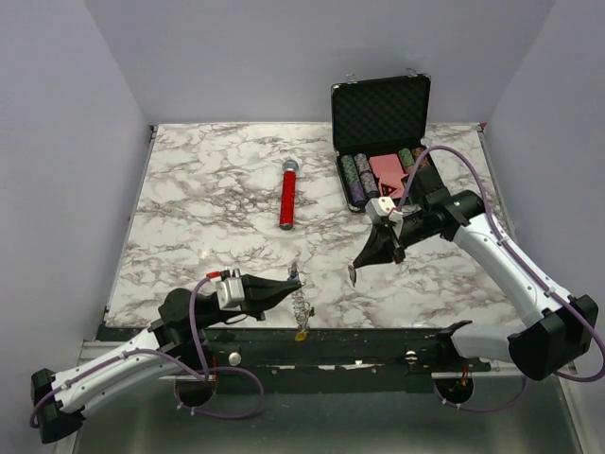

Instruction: Put the keys on the keyring

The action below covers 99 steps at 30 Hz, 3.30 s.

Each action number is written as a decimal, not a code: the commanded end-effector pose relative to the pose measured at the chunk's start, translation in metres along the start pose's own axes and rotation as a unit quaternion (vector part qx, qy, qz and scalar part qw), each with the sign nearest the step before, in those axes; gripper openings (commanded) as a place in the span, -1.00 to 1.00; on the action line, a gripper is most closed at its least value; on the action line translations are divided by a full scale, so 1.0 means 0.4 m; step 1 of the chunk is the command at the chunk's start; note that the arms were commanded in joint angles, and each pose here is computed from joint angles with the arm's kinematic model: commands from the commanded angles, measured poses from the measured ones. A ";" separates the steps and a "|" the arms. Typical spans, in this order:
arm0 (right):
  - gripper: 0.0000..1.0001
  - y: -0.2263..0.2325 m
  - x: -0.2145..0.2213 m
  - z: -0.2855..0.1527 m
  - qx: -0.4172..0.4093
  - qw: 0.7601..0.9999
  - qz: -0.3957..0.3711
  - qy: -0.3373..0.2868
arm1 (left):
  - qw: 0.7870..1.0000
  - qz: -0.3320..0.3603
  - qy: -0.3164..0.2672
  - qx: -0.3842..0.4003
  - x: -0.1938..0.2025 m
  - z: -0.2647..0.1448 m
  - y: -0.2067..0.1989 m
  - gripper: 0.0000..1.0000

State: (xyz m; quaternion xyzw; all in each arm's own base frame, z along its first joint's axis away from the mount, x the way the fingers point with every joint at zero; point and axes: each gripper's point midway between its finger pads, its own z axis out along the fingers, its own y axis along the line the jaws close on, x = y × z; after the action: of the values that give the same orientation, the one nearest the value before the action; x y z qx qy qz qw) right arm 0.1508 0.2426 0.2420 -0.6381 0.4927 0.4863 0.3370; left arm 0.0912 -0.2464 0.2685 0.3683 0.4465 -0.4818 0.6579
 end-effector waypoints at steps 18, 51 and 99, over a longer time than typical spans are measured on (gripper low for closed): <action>-0.99 0.080 -0.001 0.009 -0.043 0.998 -0.022 -0.038 | 0.999 -0.035 -0.008 0.006 0.002 0.024 -0.006 -1.00; -0.99 0.021 -0.063 0.044 -0.068 0.997 -0.036 -0.022 | 0.999 -0.032 -0.034 -0.013 0.022 0.087 0.032 -1.00; -0.99 -0.014 -0.083 0.086 -0.052 0.998 0.030 -0.026 | 0.987 -0.115 -0.087 -0.065 0.000 0.137 0.075 -1.00</action>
State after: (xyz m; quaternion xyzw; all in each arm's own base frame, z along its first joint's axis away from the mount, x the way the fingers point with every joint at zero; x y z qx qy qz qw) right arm 0.1438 0.2840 0.2606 -0.6282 0.4720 0.5436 0.2951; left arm 0.1309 -0.2913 0.2573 0.2530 0.4891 -0.5453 0.6320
